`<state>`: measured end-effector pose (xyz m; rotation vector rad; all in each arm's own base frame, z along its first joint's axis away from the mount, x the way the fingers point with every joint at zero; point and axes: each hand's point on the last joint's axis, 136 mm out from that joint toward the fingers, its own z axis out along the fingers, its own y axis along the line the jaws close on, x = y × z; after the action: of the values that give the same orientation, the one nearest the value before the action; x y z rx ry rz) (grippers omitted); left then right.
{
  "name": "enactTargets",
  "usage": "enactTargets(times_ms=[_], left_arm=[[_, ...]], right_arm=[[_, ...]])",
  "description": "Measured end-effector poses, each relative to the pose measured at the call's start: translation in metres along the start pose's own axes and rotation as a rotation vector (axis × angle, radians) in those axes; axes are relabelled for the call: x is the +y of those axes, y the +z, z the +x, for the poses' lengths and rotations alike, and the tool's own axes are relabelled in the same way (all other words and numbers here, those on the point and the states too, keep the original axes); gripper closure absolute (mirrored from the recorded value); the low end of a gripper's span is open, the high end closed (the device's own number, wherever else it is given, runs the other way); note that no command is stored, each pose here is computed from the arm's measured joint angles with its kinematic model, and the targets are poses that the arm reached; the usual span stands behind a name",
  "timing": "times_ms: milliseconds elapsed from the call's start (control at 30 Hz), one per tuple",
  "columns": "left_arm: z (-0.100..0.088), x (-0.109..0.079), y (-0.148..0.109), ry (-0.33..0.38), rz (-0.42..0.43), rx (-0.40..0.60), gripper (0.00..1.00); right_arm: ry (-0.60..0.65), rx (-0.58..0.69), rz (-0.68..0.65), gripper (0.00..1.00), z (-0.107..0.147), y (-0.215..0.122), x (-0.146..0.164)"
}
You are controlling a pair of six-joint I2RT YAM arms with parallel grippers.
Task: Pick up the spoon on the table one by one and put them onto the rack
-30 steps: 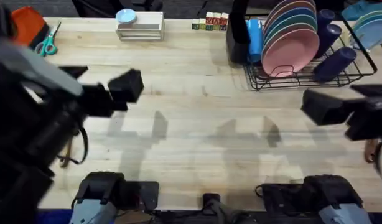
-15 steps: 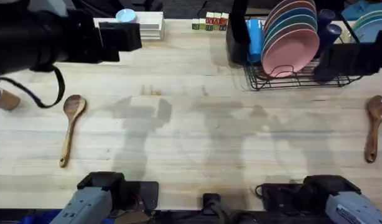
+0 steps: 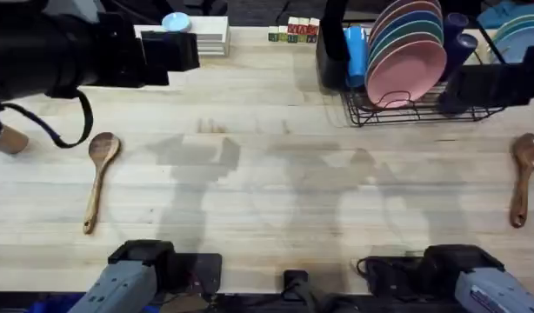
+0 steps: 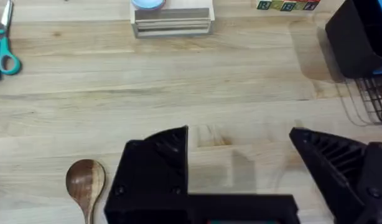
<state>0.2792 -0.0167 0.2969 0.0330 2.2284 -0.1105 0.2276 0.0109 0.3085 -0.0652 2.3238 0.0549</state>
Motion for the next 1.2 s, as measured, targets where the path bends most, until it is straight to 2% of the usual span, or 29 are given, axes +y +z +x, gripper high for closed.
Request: enactTargets(times_ms=[133,167,367,467,500,667,833,1200], left_arm=[[0.0,0.0,0.0,0.0,0.0,0.0,0.008],[0.0,0.0,0.0,0.0,0.0,0.0,0.008],[0.0,0.0,0.0,0.0,0.0,-0.001,0.008],[0.0,0.0,0.0,0.0,0.0,0.0,0.008],[0.0,0.0,0.0,0.0,0.0,0.0,0.008],[0.0,0.0,0.0,0.0,0.0,0.0,0.008],[0.0,0.0,0.0,0.0,0.0,0.0,0.008],[0.0,0.0,0.0,0.0,0.0,0.0,0.008]], right_arm=[[0.001,0.015,0.0,0.008,0.004,0.0,0.0],[0.009,0.064,0.043,0.008,0.016,-0.001,-0.008],[0.067,0.091,0.138,0.008,0.023,-0.003,-0.031],[0.123,0.099,0.199,0.008,0.027,-0.006,-0.048],[0.192,0.104,0.269,0.008,0.032,-0.011,-0.068],[0.331,0.108,0.42,0.008,0.044,-0.026,-0.107],[0.439,0.107,0.531,0.008,0.056,-0.04,-0.134],[0.484,0.085,0.649,0.008,0.059,-0.054,-0.157]])
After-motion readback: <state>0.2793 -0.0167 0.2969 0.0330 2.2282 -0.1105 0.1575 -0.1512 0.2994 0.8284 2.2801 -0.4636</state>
